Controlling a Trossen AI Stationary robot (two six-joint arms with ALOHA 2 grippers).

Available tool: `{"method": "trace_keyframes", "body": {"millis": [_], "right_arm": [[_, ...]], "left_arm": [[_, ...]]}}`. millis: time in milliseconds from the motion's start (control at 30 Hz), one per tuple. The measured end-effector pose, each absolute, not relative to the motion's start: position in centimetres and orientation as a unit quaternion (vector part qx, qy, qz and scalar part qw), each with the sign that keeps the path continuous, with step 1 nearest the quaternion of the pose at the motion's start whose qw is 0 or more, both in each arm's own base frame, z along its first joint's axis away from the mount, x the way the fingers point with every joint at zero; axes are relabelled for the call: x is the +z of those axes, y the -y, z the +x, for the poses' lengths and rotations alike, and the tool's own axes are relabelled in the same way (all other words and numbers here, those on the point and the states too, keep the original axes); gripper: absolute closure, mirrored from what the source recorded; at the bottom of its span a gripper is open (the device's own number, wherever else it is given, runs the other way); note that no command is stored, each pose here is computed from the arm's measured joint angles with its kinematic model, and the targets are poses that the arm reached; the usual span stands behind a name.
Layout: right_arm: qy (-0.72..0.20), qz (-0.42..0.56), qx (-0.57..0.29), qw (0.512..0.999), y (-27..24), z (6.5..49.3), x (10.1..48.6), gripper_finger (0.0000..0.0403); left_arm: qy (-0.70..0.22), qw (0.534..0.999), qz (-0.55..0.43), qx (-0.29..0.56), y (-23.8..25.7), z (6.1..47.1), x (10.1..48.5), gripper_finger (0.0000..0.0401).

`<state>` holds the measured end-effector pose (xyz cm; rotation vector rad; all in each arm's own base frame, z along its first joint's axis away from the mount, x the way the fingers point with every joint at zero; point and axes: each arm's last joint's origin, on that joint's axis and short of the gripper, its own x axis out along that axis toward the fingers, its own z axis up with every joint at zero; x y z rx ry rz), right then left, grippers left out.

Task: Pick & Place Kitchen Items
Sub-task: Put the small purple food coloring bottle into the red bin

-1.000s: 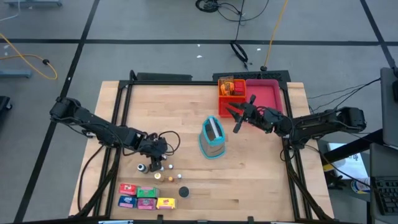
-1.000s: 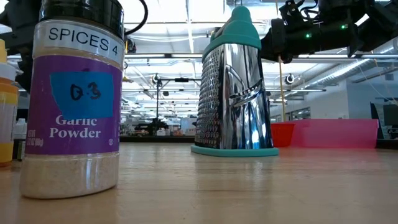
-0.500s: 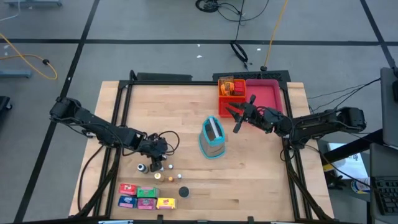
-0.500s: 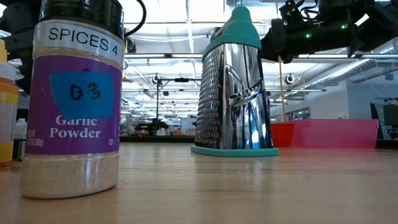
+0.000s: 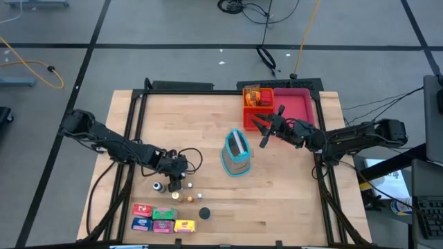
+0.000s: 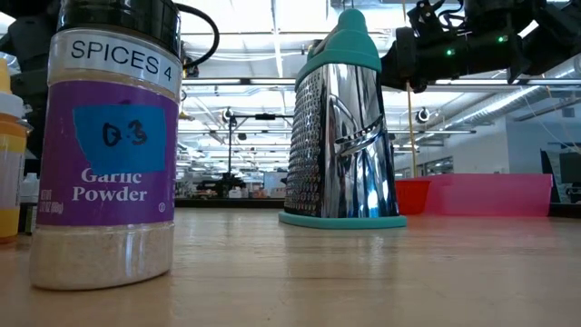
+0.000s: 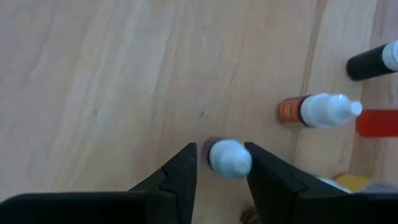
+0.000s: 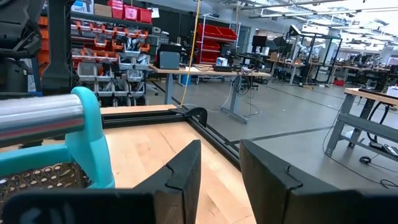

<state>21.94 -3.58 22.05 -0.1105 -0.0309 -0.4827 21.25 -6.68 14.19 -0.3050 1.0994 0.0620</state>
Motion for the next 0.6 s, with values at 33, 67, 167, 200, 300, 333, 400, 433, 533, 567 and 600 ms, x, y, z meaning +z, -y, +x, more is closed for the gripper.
{"method": "trace_keyframes", "body": {"millis": [33,67,167,200,300,333,400,433,533,567,600], "right_arm": [[0.015,-0.055,-0.239,0.969,3.58,21.94,22.04,0.03],[0.015,-0.055,-0.239,0.969,3.58,21.94,22.04,0.03],[0.014,-0.055,-0.239,0.969,3.58,21.94,22.03,0.03],[0.014,-0.055,-0.239,0.969,3.58,21.94,22.03,0.03],[0.014,-0.055,-0.239,0.969,3.58,21.94,22.03,0.03],[0.014,-0.055,-0.239,0.969,3.58,21.94,22.03,0.03],[0.014,-0.055,-0.239,0.969,3.58,21.94,22.03,0.0301],[0.014,-0.055,-0.239,0.969,3.58,21.94,22.03,0.03],[0.014,-0.055,-0.239,0.969,3.58,21.94,22.03,0.0301],[0.014,-0.055,-0.239,0.969,3.59,21.94,22.03,0.03],[0.014,-0.055,-0.239,0.969,3.59,21.94,22.03,0.03]], "left_arm": [[-0.52,0.842,-0.142,0.026,6.7,21.27,14.19,0.0288],[-0.52,0.842,-0.14,0.023,6.71,21.28,14.21,0.0301],[-0.517,0.845,-0.135,0.017,6.69,21.36,14.27,0.0345],[-0.517,0.845,-0.133,0.015,6.69,21.35,14.27,0.0357],[-0.519,0.844,-0.131,0.007,6.72,21.34,14.27,0.0358],[-0.519,0.844,-0.132,0.007,6.73,21.34,14.27,0.0358],[-0.519,0.844,-0.133,0.008,6.73,21.34,14.28,0.0358],[-0.52,0.844,-0.132,0.008,6.72,21.33,14.3,0.0358],[-0.523,0.843,-0.13,0.01,6.65,21.31,14.41,0.0354],[-0.524,0.842,-0.128,0.01,6.59,21.36,14.5,0.0353],[-0.527,0.84,-0.126,0.012,6.48,21.42,14.62,0.0352]]}}
